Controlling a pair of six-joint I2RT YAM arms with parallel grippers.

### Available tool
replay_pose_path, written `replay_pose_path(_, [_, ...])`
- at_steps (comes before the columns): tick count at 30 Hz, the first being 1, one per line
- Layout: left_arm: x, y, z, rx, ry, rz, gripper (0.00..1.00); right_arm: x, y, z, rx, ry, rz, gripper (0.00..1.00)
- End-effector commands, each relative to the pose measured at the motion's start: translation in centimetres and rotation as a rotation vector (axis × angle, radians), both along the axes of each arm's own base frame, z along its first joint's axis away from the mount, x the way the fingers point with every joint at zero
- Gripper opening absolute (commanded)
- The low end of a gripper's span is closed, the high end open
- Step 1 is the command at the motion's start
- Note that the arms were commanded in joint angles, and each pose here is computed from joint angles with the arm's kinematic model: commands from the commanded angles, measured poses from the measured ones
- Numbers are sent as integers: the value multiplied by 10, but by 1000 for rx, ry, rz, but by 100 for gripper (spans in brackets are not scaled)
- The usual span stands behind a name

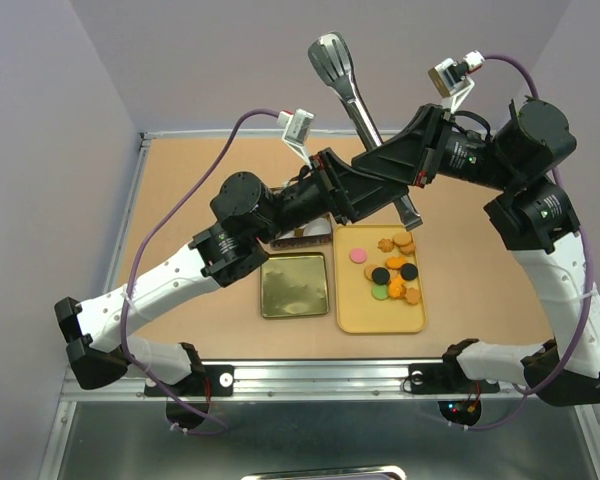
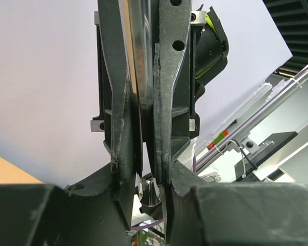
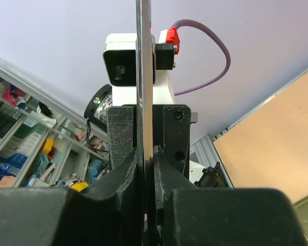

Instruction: Pack the cookies

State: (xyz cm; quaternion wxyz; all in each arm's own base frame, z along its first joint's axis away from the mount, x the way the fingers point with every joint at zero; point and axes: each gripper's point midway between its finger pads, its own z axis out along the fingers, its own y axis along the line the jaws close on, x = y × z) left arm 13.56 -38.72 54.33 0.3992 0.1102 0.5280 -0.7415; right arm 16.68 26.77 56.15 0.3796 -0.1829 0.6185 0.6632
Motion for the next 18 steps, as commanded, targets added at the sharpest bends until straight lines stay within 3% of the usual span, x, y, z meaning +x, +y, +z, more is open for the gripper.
replay_pose_path(1, [-12,24,49,-169,-83,-4,31,-9,0,2,3,-31,25,13])
replay_pose_path(2, [-12,24,46,-165,-81,-6,42,-9,-1,3,4,-37,22,13])
replay_pose_path(8, [-11,36,21,-140,-32,20,61,-2,0,3,6,-32,-6,8])
replay_pose_path(18, [-19,82,-26,-74,70,98,74,26,7,-18,-31,0,-79,8])
